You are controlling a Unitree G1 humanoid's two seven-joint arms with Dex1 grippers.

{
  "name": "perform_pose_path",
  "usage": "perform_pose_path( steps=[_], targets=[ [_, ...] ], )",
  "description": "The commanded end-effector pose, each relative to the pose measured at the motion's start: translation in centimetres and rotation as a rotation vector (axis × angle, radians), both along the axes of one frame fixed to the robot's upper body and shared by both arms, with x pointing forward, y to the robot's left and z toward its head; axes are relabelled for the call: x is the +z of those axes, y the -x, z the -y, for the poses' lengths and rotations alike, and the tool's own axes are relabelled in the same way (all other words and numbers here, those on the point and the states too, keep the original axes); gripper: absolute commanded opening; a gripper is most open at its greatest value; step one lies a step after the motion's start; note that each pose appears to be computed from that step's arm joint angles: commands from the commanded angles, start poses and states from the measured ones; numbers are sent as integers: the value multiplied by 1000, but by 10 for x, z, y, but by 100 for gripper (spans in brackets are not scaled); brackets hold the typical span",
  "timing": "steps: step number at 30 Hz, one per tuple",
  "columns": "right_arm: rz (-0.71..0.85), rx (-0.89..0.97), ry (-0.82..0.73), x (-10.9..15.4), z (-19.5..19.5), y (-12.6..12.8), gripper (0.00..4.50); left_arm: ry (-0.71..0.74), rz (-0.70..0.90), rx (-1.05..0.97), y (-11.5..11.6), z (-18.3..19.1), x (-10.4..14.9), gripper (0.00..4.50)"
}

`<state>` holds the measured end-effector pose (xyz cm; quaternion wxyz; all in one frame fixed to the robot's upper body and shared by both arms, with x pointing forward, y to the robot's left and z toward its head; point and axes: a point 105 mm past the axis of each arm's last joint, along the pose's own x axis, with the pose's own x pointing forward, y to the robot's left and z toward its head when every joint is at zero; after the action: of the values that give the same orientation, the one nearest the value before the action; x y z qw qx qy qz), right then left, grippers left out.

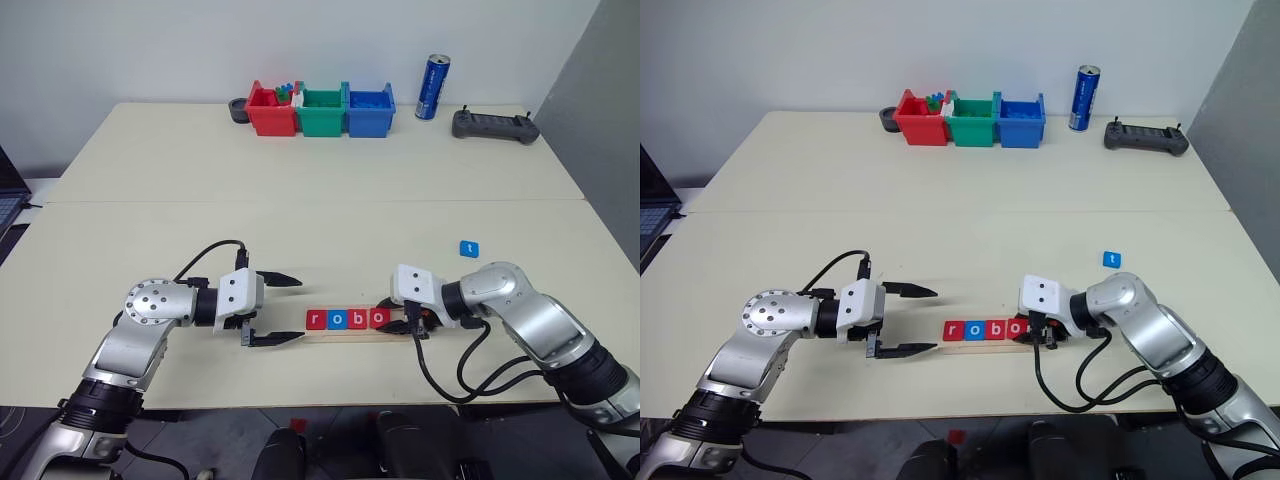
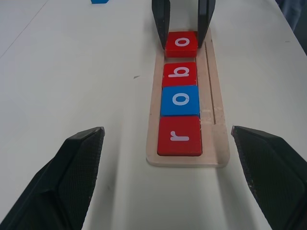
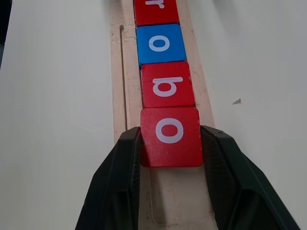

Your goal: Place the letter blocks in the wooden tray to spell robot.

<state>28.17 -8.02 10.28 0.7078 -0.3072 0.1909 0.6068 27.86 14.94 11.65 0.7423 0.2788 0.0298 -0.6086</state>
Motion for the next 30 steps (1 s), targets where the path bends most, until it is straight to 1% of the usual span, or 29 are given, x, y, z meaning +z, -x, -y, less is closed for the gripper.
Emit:
perform_pose_path(
  steps=[1,8,9,10,11,14,15,16,19,20,22,24,30],
  targets=[
    [49,34,5,8,-5,-2,144,6,36,-11,1,3,8,450],
    [61,42,11,8,-6,-3,144,4,37,-9,0,2,8,450],
    [63,45,11,8,-6,-3,219,4,37,-9,0,2,8,450],
    [64,46,11,8,-6,-3,255,4,37,-9,0,2,8,450],
    [66,48,9,9,-6,-3,278,4,37,-9,0,2,8,450],
    [76,50,3,13,-6,-3,380,4,36,-9,0,2,8,450],
    [77,50,1,13,-6,-3,421,4,36,-9,0,2,8,450],
    [82,44,-14,19,-7,-3,447,4,36,-8,0,2,8,450],
    [94,31,-45,33,-6,0,447,4,37,-6,0,1,8,450],
    [101,19,-46,34,-4,0,429,3,37,-5,0,1,8,450],
    [101,6,-38,34,1,2,377,2,36,-4,0,1,7,450],
    [99,-8,-17,31,7,4,312,2,36,-4,1,1,7,450],
    [105,-58,21,24,20,4,93,-1,34,0,0,-2,5,450]
  ],
)
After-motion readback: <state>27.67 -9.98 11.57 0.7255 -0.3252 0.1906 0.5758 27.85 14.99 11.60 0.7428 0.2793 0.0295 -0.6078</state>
